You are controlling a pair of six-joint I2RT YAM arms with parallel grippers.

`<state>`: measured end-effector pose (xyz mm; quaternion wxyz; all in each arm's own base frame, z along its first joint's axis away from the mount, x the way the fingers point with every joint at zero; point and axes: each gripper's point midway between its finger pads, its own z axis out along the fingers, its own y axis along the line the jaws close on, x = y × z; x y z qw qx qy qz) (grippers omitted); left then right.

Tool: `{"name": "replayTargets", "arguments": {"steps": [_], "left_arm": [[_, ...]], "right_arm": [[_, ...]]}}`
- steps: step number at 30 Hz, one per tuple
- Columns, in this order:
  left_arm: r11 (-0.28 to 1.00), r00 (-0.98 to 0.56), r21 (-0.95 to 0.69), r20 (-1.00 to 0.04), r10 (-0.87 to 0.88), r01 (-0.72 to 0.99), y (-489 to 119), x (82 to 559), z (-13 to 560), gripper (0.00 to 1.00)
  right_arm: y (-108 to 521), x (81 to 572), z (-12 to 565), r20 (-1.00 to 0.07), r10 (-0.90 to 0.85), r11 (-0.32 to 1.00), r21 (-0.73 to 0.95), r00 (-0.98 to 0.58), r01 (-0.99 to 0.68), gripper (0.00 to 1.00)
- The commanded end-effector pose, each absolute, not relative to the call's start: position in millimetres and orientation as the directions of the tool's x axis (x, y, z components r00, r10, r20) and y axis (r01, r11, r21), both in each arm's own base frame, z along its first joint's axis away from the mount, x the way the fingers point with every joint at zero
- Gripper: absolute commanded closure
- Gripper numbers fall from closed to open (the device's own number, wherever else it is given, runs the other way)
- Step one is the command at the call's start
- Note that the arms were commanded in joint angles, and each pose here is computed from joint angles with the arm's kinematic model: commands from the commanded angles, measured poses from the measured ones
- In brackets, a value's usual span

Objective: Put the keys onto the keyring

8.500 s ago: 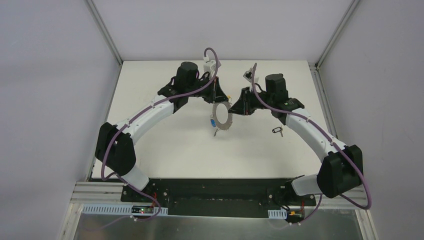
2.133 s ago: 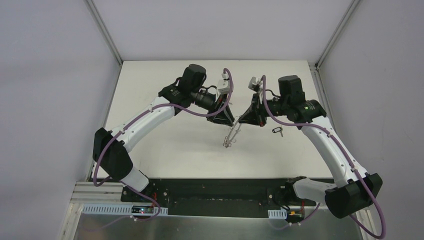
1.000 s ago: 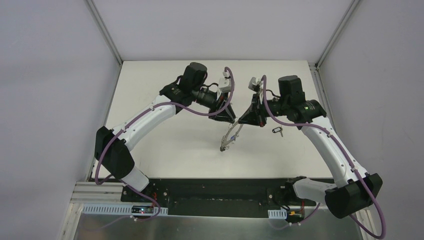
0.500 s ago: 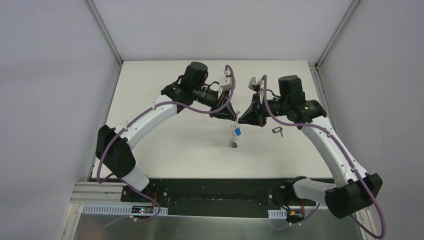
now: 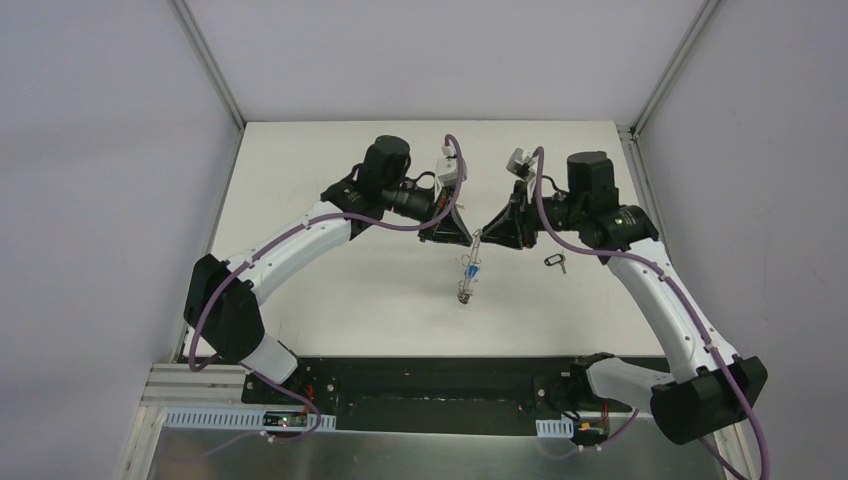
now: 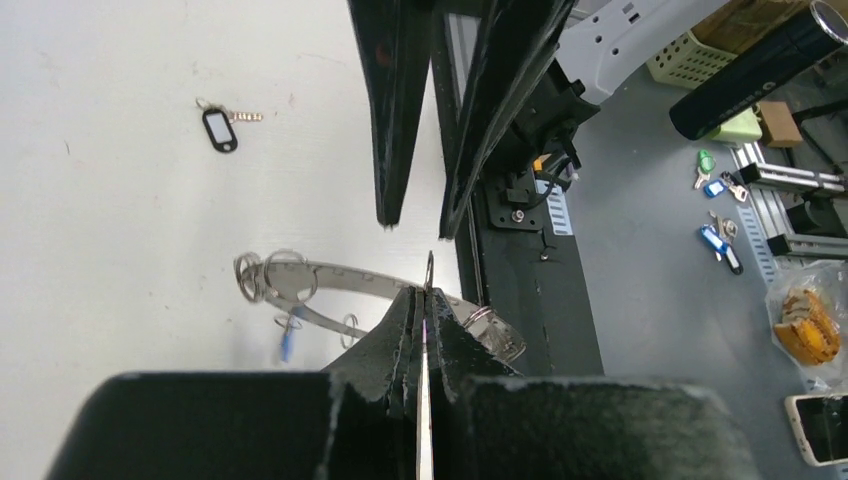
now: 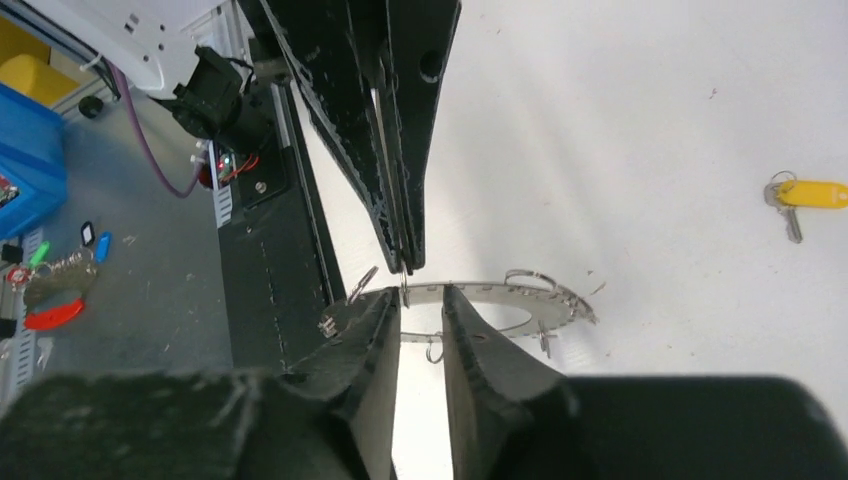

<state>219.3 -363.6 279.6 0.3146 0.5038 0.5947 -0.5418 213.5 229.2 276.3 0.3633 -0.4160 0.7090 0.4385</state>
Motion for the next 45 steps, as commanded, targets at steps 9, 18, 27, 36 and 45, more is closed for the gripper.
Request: {"name": "replayTargets", "arguments": {"steps": [9, 18, 27, 36, 45], "left_arm": [[-0.068, -0.416, -0.414, -0.909, -0.028, 0.908, -368.0, 226.0, 334.0, 1.0], [-0.09, -0.44, -0.435, -0.896, -0.055, 0.896, -368.5, 224.0, 335.8, 1.0], [-0.093, -0.448, -0.443, -0.893, -0.044, 0.892, -369.7, 224.2, 332.5, 1.0], [-0.096, -0.452, -0.447, -0.891, -0.043, 0.889, -370.5, 224.3, 333.4, 1.0], [-0.101, -0.455, -0.449, -0.89, -0.039, 0.888, -371.4, 224.3, 332.3, 1.0]], "right_arm": [[217.9, 219.4, 306.0, -0.911, -0.141, 0.267, 0.343, -0.388, -0.901, 0.62], [217.5, 214.3, 302.3, -0.909, -0.141, 0.23, 0.356, -0.393, -0.906, 0.62], [222.2, 220.1, 307.5, -0.904, -0.12, 0.213, 0.379, -0.409, -0.9, 0.68], [228.0, 220.2, 300.8, -0.895, -0.131, 0.197, 0.397, -0.426, -0.896, 0.76], [229.8, 220.3, 298.2, -0.894, -0.133, 0.194, 0.4, -0.428, -0.896, 0.85]]}}
